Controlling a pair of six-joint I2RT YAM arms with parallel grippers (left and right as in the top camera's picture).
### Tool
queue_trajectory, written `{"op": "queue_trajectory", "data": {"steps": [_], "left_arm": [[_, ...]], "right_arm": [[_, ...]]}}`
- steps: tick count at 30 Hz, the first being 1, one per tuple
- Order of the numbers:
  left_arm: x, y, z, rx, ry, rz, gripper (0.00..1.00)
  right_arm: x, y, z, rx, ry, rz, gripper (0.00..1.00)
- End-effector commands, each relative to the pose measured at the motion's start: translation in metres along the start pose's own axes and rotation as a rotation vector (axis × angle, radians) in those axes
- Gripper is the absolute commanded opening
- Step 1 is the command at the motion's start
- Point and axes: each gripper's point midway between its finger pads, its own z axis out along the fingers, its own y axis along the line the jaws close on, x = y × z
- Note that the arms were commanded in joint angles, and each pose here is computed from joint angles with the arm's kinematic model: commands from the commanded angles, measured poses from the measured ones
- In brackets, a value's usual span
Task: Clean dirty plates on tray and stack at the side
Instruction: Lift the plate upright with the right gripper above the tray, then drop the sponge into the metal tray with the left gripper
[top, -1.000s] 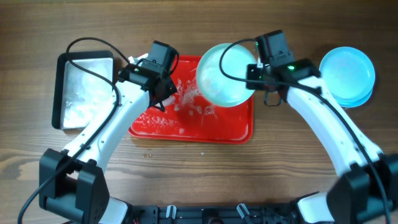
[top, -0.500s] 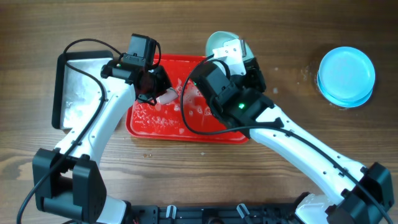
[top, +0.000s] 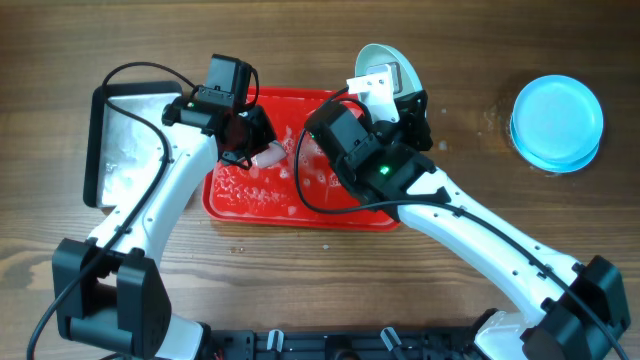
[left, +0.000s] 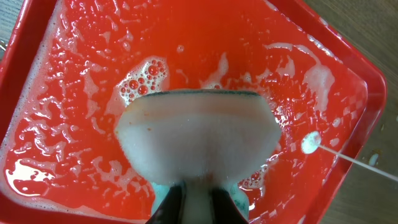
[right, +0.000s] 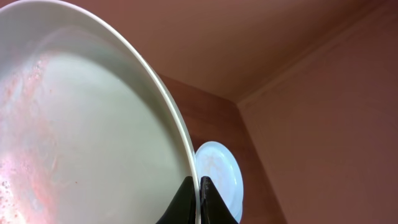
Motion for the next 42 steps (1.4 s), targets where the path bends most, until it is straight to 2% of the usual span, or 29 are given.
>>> {"op": "queue_trajectory", "data": {"steps": [1,12,15,19,24,28,34,38,40,41,42], "left_arm": [[0.004,0.002,0.006,0.002,0.025,0.014,0.08],[0.004,0.002,0.006,0.002,0.026,0.014,0.06],[0.004,0.002,0.006,0.002,0.025,0.014,0.04],[0.005,0.002,0.006,0.002,0.026,0.015,0.04],[-0.002,0.009,0.006,-0.04,-0.008,0.048,0.04],[-0.035,0.043,-0.004,-0.122,-0.086,0.129,0.04],[-0.105,0.125,-0.032,-0.236,-0.254,-0.006,0.04],[-0.133,0.166,-0.038,-0.326,-0.325,0.005,0.04],[-0.135,0.179,-0.028,-0.341,-0.307,-0.021,0.33],[-0.134,0.183,-0.021,-0.348,-0.29,-0.025,0.59],[-0.132,0.185,-0.017,-0.352,-0.276,-0.026,0.75]], "right_arm": [[0.001,-0.003,0.002,0.046,-0.004,-0.004,0.04],[-0.003,-0.001,0.002,0.033,-0.012,0.02,0.04],[-0.003,0.019,0.002,-0.084,0.001,0.059,0.04],[-0.014,0.011,0.002,-0.038,-0.031,0.07,0.04],[-0.012,0.025,0.002,-0.117,-0.021,0.056,0.04],[-0.01,0.025,0.002,-0.117,-0.017,0.044,0.04],[-0.01,0.037,0.0,-0.188,-0.012,0.043,0.04],[-0.01,0.037,0.0,-0.188,-0.012,0.043,0.04],[-0.01,0.037,0.0,-0.188,-0.012,0.043,0.04],[-0.01,0.037,0.0,-0.188,-0.012,0.043,0.04],[-0.01,0.037,0.0,-0.188,-0.012,0.043,0.04]]}}
